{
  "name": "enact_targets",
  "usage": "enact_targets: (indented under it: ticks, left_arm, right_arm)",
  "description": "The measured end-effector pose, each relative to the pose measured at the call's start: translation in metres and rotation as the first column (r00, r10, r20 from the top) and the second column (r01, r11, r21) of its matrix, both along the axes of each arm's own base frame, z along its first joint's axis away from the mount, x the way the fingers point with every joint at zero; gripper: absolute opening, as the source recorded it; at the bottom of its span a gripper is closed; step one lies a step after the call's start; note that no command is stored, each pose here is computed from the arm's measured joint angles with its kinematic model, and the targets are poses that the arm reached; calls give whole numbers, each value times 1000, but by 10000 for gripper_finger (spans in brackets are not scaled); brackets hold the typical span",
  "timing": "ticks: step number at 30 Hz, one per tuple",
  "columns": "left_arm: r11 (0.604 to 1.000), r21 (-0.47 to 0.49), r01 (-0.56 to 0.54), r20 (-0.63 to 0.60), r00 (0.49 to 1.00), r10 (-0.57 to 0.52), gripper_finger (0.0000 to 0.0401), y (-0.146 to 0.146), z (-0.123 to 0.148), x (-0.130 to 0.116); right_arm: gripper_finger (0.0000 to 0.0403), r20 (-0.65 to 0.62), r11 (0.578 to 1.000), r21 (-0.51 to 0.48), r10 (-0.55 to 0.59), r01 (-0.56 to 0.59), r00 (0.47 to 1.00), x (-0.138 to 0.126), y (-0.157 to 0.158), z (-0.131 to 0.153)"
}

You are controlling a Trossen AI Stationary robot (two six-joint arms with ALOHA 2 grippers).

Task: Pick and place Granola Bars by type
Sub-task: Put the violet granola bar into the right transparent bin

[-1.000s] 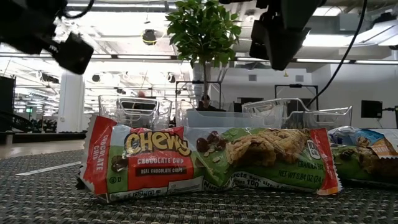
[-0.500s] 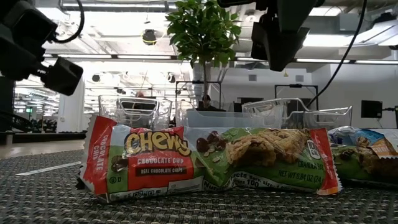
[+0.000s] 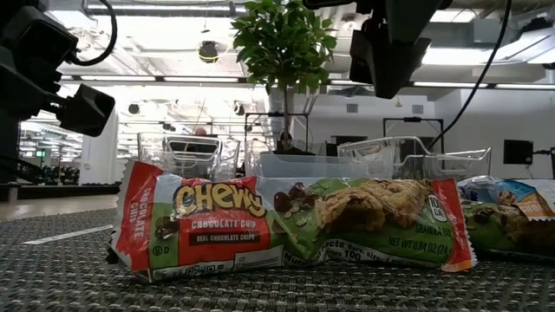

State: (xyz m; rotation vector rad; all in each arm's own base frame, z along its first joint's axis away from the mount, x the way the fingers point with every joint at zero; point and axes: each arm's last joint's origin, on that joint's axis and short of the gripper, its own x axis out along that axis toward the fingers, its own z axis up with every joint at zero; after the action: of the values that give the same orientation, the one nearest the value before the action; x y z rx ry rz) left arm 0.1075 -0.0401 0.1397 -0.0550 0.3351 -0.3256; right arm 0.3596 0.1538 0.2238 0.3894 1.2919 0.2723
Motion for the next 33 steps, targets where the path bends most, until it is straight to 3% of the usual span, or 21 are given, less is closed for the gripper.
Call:
enact_targets:
  ticks: [10, 18, 21, 25, 28, 33]
  left_arm:
    - [1000, 0, 0, -3, 1000, 0, 274, 0, 0, 0]
    - [1000, -1, 0, -3, 1000, 0, 274, 0, 0, 0]
    - [1000, -1, 0, -3, 1000, 0, 274, 0, 0, 0]
    - [1000, -1, 0, -3, 1000, 0, 274, 0, 0, 0]
    - [1000, -1, 0, -4, 1000, 0, 274, 0, 0, 0]
    - [1000, -2, 0, -3, 1000, 0, 274, 0, 0, 0]
  right_arm:
    - [182, 161, 998, 61, 3, -13, 987, 13, 5, 8]
    - [182, 202, 996, 7, 89, -92, 975, 13, 5, 7]
    - [182, 199, 997, -45, 69, -61, 978, 12, 3, 6]
    - [182, 178, 981, -188, 83, -49, 980, 7, 4, 0]
    - [182, 137, 945, -301, 176, -128, 975, 2, 12, -13]
    - [182, 51, 897, -346, 312, -276, 949, -5, 36, -40]
